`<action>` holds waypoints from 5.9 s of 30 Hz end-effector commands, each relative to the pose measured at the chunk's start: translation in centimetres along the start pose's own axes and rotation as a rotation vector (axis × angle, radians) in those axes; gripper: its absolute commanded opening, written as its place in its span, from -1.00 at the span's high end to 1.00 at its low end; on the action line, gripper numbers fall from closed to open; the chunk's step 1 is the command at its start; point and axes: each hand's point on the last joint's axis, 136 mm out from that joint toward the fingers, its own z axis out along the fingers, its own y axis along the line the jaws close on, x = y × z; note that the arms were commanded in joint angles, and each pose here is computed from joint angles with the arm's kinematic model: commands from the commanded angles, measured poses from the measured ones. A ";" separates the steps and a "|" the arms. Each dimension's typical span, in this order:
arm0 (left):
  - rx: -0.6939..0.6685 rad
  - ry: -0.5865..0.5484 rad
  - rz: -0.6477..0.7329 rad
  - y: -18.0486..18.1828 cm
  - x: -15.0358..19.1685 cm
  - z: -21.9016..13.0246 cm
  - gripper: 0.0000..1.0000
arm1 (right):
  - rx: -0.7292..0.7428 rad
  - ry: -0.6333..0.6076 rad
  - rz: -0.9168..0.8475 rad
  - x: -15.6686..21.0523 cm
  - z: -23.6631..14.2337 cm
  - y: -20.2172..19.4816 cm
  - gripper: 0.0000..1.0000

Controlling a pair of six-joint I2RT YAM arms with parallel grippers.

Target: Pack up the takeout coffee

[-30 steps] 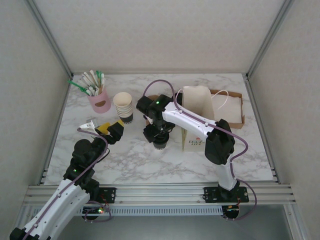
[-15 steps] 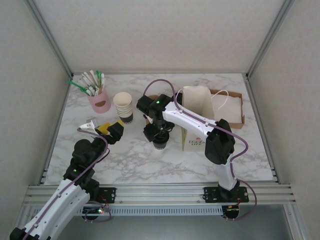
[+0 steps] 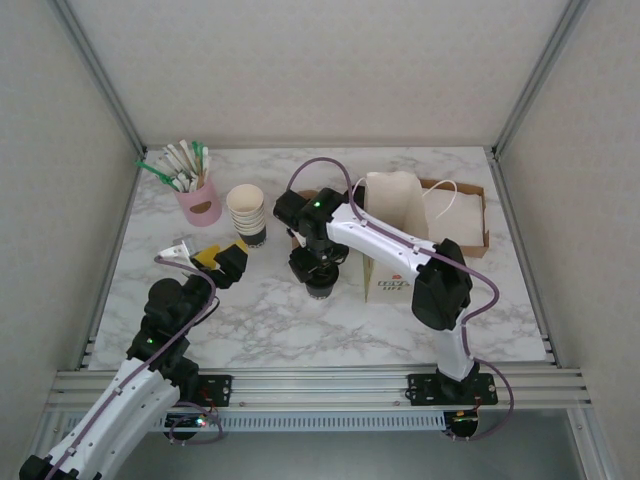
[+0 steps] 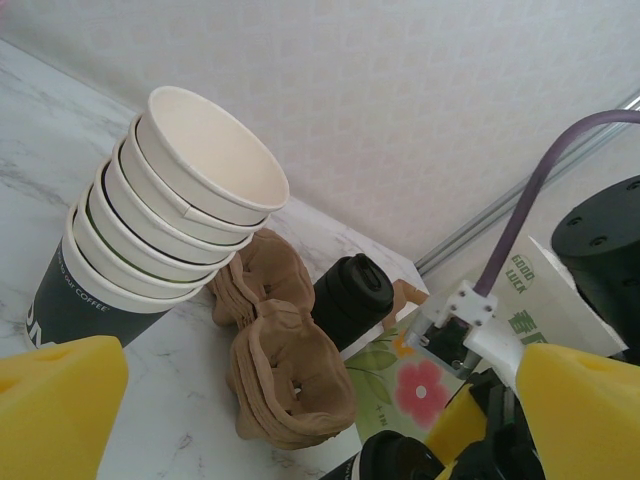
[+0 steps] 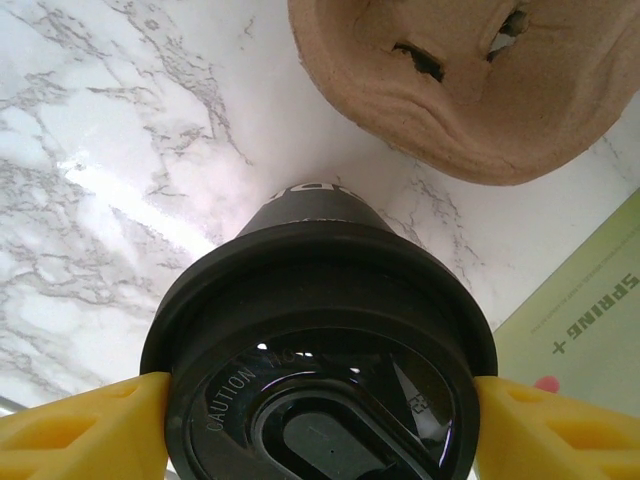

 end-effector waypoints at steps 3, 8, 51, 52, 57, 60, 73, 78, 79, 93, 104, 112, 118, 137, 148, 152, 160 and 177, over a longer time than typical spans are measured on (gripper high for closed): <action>0.014 -0.028 0.017 -0.4 -0.8 -0.1 -0.99 | -0.063 -0.074 0.001 0.9 -4.4 1.0 -0.47; 0.016 -0.030 0.021 -0.6 -1.1 -0.1 -0.99 | -0.124 -0.140 -0.008 1.1 -7.0 1.9 -0.45; 0.215 0.212 0.203 -11.0 5.1 5.6 -0.98 | -0.061 -0.785 0.177 11.5 -30.3 -8.3 -0.41; 0.221 0.220 0.208 -11.4 5.5 5.8 -0.98 | -0.044 -0.787 0.192 11.8 -30.3 -8.8 -0.41; 0.253 0.270 0.220 -12.7 7.7 6.8 -0.98 | 0.052 -0.755 0.260 12.6 -29.6 -10.9 -0.40; 0.270 0.300 0.227 -13.4 9.0 7.3 -0.97 | 0.098 -0.732 0.289 12.8 -29.1 -11.9 -0.40; 0.338 0.381 0.231 -14.8 14.0 9.6 -0.96 | 0.227 -0.506 0.369 11.2 -25.7 -14.4 -0.40; 0.336 0.400 0.251 -14.3 15.4 10.3 -0.94 | 0.230 -0.406 0.389 10.6 -24.0 -14.9 -0.39; 0.335 0.407 0.255 -14.2 15.7 10.4 -0.94 | 0.226 -0.390 0.388 10.4 -23.7 -14.9 -0.39; 0.332 0.444 0.277 -13.1 18.4 11.5 -0.89 | 0.194 -0.138 0.400 9.5 -17.7 -15.2 -0.39; 0.340 0.478 0.280 -12.9 20.2 12.2 -0.87 | 0.136 -0.039 0.422 9.9 -14.7 -15.5 -0.38; 0.358 0.507 0.284 -13.8 22.0 12.4 -0.84 | 0.113 0.000 0.418 10.0 -13.4 -15.6 -0.37; 0.381 0.532 0.280 -14.8 23.5 12.3 -0.83 | 0.111 0.022 0.417 10.2 -12.7 -15.8 -0.38; 0.393 0.521 0.292 -16.9 23.7 11.0 -0.84 | 0.132 0.046 0.440 11.4 -12.0 -17.0 -0.38; 0.380 0.384 0.305 -17.4 15.6 10.0 -0.89 | 0.131 0.087 0.459 11.9 -10.9 -17.5 -0.38; 0.414 0.363 0.253 -17.9 13.3 10.2 -0.89 | 0.106 0.098 0.456 11.5 -10.5 -17.2 -0.38; 0.561 0.319 0.110 -21.4 7.7 10.1 -0.89 | 0.098 0.125 0.458 11.1 -9.2 -17.1 -0.38; 0.655 0.418 0.078 -25.6 8.0 12.7 -0.51 | 0.099 0.143 0.460 10.9 -8.0 -17.2 -0.39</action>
